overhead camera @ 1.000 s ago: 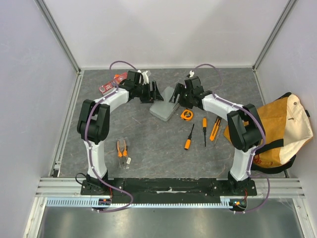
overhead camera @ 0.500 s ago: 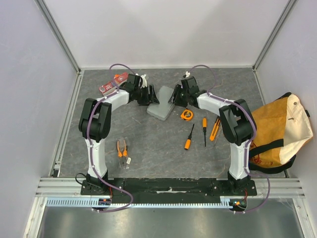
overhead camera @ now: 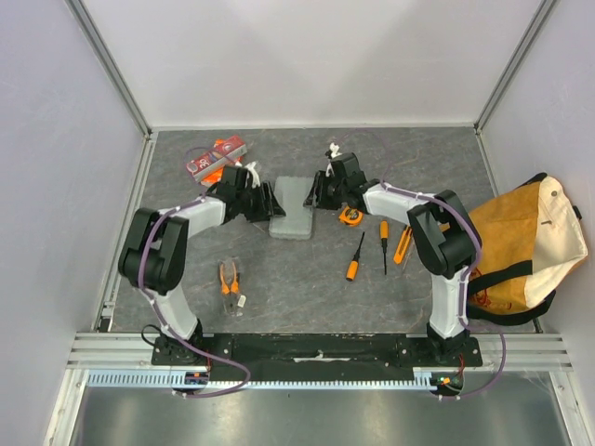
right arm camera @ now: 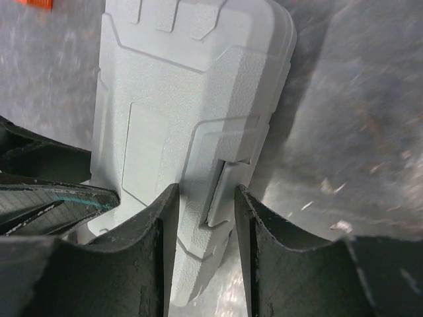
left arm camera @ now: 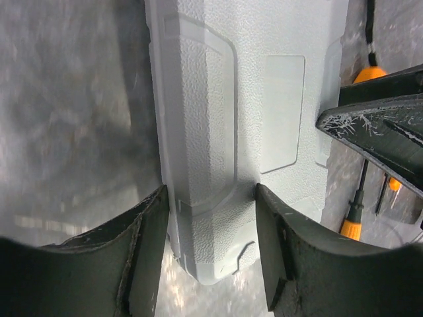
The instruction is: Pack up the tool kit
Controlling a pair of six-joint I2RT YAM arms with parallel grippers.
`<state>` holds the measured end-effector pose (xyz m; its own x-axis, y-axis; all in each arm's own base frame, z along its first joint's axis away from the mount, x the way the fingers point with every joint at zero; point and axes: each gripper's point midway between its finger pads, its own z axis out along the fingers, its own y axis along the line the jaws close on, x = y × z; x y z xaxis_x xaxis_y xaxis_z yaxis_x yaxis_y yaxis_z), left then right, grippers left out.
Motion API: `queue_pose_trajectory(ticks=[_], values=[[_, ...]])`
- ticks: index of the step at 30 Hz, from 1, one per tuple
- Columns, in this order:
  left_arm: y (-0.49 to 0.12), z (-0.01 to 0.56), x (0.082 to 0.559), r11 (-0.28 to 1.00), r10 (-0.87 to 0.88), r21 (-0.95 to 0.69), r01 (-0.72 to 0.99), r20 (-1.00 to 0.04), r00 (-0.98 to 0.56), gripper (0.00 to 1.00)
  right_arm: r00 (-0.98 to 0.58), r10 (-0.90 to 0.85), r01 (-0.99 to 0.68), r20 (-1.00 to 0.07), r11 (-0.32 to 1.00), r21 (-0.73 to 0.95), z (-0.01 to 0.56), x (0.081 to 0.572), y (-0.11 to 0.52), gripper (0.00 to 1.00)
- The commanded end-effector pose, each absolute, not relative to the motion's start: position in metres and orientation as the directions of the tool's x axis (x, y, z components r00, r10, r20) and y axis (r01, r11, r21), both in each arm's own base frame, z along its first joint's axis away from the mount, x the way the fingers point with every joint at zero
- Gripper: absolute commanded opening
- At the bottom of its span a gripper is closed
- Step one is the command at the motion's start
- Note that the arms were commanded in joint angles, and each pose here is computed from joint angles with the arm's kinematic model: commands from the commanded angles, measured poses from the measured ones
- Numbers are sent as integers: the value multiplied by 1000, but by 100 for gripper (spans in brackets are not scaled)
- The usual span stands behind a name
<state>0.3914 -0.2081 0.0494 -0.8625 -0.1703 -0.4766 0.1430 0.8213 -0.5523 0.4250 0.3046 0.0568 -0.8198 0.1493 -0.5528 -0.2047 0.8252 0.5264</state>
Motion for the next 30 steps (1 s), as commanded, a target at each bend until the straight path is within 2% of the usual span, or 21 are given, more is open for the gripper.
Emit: queue_pose_trajectory(ticks=[1, 5, 12, 13, 17, 20, 24, 26, 30], values=[[-188, 39, 354, 860, -230, -509, 41, -457, -859, 57, -874, 23, -253, -486, 831, 495, 40, 374, 306, 45], [-177, 53, 351, 873, -262, -487, 20, -502, -825, 61, -866, 22, -250, -500, 846, 470, 50, 372, 300, 46], [-183, 94, 381, 866, -285, -498, 46, -568, -772, 83, -818, 63, -261, -572, 845, 466, 93, 391, 303, 70], [-183, 96, 384, 867, -291, -497, 39, -567, -770, 89, -815, 70, -257, -575, 846, 467, 97, 392, 303, 71], [-185, 96, 392, 872, -284, -489, 32, -556, -781, 92, -808, 82, -244, -583, 854, 459, 101, 398, 302, 71], [-189, 86, 391, 872, -251, -487, 48, -530, -810, 91, -810, 90, -235, -580, 856, 461, 99, 400, 304, 65], [-191, 71, 387, 869, -251, -495, 23, -479, -841, 77, -811, 105, -198, -576, 877, 438, 92, 403, 298, 37], [-194, 66, 384, 863, -242, -504, 26, -459, -855, 73, -807, 96, -202, -583, 882, 425, 91, 404, 296, 33], [-195, 58, 380, 863, -224, -504, 36, -444, -867, 72, -809, 78, -223, -583, 877, 426, 88, 402, 303, 31]])
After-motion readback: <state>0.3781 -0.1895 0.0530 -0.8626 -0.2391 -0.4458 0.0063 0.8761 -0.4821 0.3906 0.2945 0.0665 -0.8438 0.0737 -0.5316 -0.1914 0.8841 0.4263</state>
